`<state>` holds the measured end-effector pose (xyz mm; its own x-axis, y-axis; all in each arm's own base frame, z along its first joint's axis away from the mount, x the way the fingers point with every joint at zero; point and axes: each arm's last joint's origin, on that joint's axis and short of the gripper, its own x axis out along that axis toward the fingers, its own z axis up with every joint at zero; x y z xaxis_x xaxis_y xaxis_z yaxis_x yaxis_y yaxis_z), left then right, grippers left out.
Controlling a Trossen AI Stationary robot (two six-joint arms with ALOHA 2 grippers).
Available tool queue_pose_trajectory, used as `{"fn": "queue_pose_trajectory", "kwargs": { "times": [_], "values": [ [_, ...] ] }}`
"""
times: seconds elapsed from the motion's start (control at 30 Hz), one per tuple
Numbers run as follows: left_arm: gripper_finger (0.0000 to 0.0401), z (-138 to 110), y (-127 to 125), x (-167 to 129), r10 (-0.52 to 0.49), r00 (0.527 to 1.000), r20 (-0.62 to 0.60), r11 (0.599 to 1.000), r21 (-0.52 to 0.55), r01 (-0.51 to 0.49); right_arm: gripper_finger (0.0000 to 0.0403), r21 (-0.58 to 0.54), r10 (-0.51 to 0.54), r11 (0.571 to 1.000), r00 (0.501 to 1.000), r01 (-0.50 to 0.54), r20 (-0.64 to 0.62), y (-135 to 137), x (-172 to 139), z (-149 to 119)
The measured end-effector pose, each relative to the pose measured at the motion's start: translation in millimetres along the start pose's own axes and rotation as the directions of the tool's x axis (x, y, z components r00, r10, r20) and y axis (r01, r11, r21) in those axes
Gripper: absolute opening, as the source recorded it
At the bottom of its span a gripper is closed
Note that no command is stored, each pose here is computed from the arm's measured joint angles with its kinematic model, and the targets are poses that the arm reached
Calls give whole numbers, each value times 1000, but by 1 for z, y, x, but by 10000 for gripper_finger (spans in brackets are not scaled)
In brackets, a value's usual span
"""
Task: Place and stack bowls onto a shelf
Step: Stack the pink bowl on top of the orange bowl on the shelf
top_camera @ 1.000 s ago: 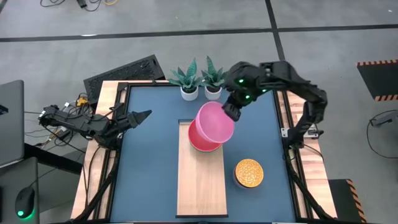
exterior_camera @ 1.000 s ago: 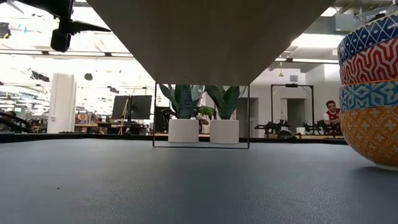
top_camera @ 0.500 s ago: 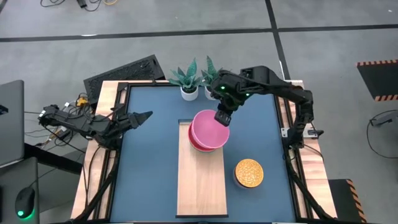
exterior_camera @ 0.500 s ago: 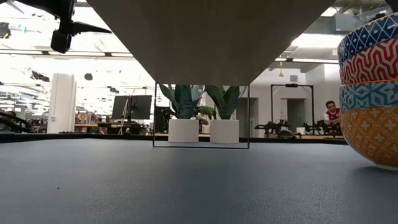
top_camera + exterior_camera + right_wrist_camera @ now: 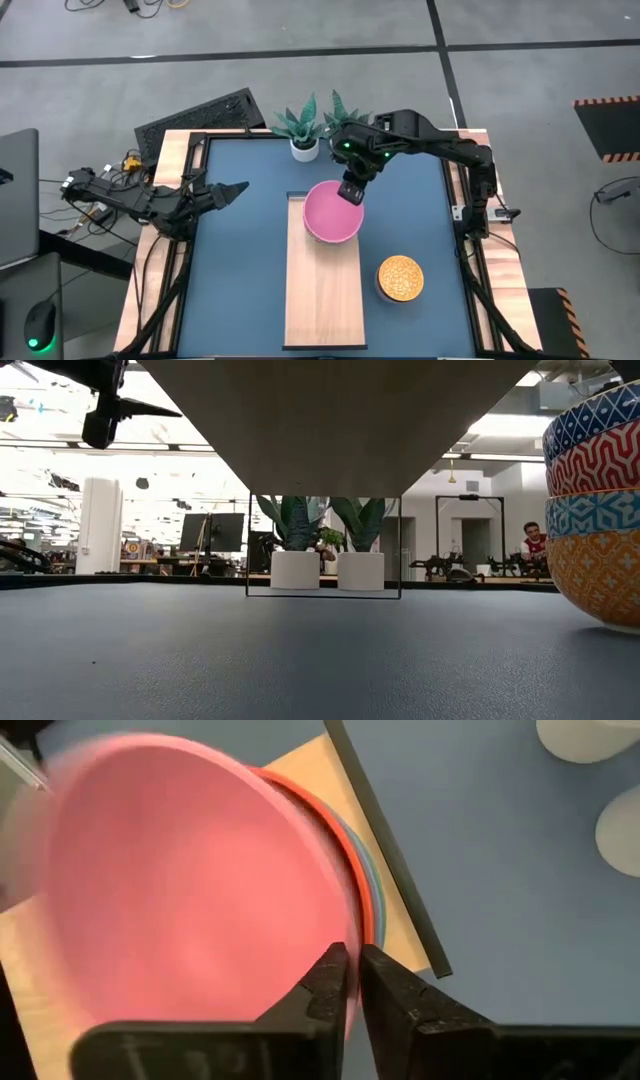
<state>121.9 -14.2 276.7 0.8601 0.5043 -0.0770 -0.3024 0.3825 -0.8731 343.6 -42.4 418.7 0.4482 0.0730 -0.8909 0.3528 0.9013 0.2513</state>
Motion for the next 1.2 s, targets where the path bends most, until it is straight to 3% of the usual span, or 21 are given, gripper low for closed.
{"fn": "queue_pose_trajectory", "kwargs": {
  "times": [0.37, 0.67, 0.8, 0.97, 1.2],
  "values": [
    [165, 0, 0, 0, 0, 1000, 1, 1000, 0, 0, 80, -18, 2, 1000, 1000, -2, 11, 0, -1, 1],
    [165, 0, 0, 0, 0, 1000, 1, 1000, 0, 0, 81, -2, 28, 1000, 993, -28, 119, -5, -31, 1],
    [165, 0, 0, 0, 0, 1000, 1, 1000, 0, 0, 66, -61, 150, 988, 978, -142, 142, -1, -41, 0],
    [165, 0, 0, 0, 1, 1000, 2, 1000, 3, -1, 23, -147, 301, 946, 952, -290, 56, 2, -27, 5],
    [165, 0, 0, 0, 1, 1000, 2, 1000, 4, -1, 29, -144, 310, 941, 951, -305, 9, -11, -4, 18]
  ]
}}
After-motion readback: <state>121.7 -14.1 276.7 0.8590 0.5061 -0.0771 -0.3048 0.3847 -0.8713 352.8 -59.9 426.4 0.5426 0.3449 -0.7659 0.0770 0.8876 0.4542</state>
